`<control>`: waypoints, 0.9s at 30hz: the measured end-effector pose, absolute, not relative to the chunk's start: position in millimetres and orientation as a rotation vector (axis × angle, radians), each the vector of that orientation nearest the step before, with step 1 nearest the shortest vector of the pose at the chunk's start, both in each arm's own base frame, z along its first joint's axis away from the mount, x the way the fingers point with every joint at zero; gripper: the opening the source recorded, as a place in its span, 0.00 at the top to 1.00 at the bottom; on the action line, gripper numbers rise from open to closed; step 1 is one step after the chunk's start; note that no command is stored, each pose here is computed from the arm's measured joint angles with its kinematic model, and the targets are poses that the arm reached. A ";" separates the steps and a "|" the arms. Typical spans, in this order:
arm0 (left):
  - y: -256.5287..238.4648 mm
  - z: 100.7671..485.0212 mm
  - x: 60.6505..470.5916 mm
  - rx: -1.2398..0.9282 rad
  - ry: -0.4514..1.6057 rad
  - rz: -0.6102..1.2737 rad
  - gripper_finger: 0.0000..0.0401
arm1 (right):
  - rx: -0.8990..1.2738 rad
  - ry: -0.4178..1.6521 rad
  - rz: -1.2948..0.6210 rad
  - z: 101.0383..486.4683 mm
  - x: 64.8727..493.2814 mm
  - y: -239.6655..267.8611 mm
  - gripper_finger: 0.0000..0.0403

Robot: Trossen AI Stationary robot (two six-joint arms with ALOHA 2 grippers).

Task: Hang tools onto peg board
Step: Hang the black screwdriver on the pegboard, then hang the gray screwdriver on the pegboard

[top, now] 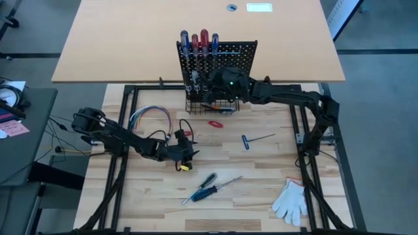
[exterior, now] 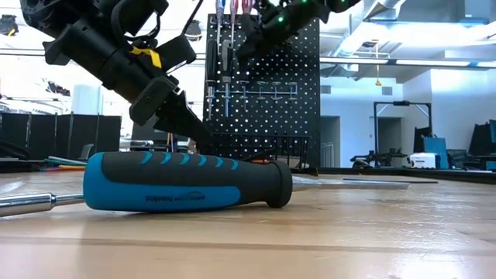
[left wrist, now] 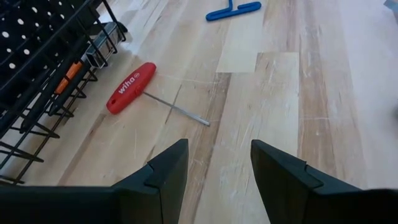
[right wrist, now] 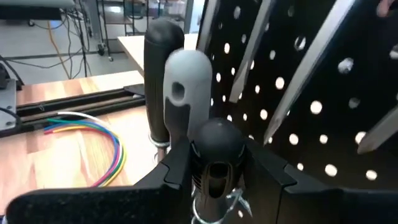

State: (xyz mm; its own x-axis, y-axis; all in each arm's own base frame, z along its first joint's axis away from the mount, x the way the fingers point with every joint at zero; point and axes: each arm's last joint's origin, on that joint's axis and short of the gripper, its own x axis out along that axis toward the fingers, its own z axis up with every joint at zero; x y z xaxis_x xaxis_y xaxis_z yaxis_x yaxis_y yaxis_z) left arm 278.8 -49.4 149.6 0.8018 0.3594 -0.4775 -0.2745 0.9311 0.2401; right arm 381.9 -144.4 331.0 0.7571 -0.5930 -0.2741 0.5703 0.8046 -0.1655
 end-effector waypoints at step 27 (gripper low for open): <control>-49.1 147.8 277.7 0.172 0.565 0.341 0.58 | -0.162 0.378 -0.525 375.7 344.9 -96.0 0.41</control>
